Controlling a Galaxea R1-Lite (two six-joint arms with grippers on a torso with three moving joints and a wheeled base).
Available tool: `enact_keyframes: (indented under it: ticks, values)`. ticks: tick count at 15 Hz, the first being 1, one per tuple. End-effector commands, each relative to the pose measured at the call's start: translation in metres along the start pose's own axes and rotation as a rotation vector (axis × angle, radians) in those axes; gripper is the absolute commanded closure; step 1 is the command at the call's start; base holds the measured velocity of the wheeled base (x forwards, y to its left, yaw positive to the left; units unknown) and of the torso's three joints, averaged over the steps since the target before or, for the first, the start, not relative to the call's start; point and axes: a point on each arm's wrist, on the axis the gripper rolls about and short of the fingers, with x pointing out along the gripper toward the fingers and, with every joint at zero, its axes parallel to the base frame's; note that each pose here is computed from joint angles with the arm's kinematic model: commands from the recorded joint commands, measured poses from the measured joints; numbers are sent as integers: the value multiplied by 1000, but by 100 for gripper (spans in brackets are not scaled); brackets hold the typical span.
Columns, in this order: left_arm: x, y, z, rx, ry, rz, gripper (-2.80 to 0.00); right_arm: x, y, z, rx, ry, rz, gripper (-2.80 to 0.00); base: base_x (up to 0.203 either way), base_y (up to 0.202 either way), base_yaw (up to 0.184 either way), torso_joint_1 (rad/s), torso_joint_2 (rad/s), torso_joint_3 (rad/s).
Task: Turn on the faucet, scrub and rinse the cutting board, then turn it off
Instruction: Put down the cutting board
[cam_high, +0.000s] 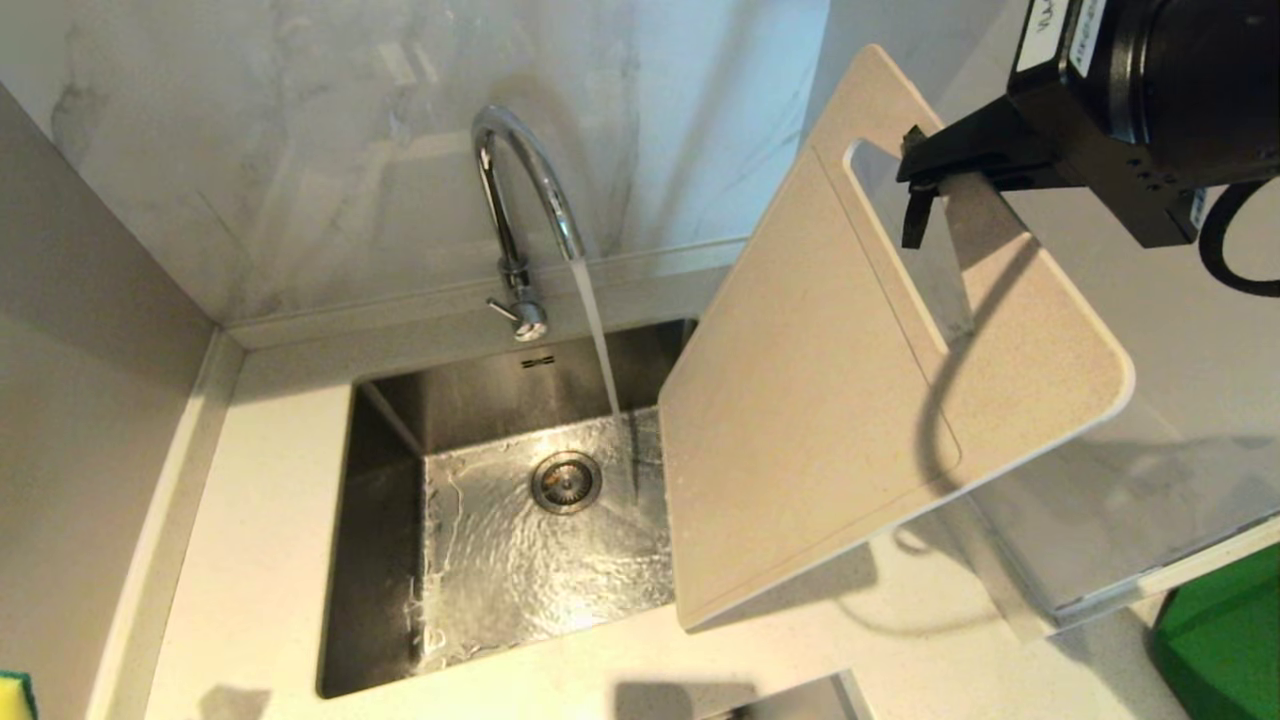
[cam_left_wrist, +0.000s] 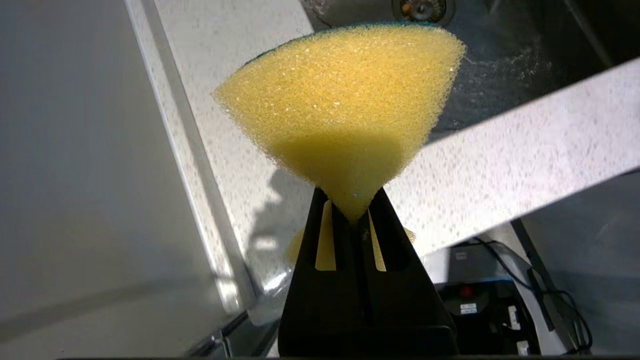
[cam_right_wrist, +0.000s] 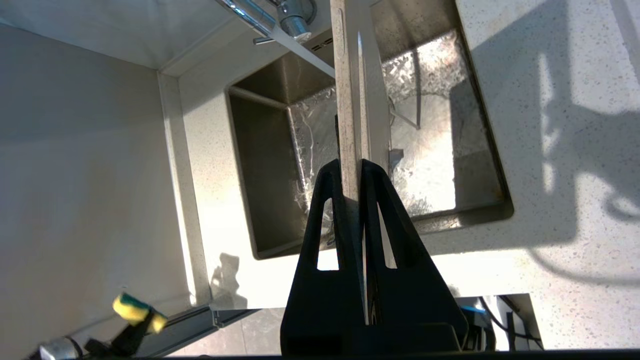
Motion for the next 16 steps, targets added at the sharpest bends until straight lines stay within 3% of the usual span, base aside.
enact_keyframes:
  ticks: [1,4,8,11,16]
  values:
    - [-18,-3,-22,6,-81,9,0,-1,0,0,1,1,0,0,0,0,0,0,0,0]
    - [-26,-5,-41,5,-48,29,0,0,0,0,-3,3,0,0,0,0,0,0,0,0]
    - [-30,-6,-45,3,-100,41,0,1,0,0,-3,-1,4,0,0,0,0,0,0,0]
    - [-37,-7,-49,8,-195,52,0,0,1,1,-3,-7,8,0,0,0,0,0,0,0]
    - [-37,-7,-49,-4,-177,59,0,-1,2,2,-1,-14,14,0,0,0,0,0,0,0]
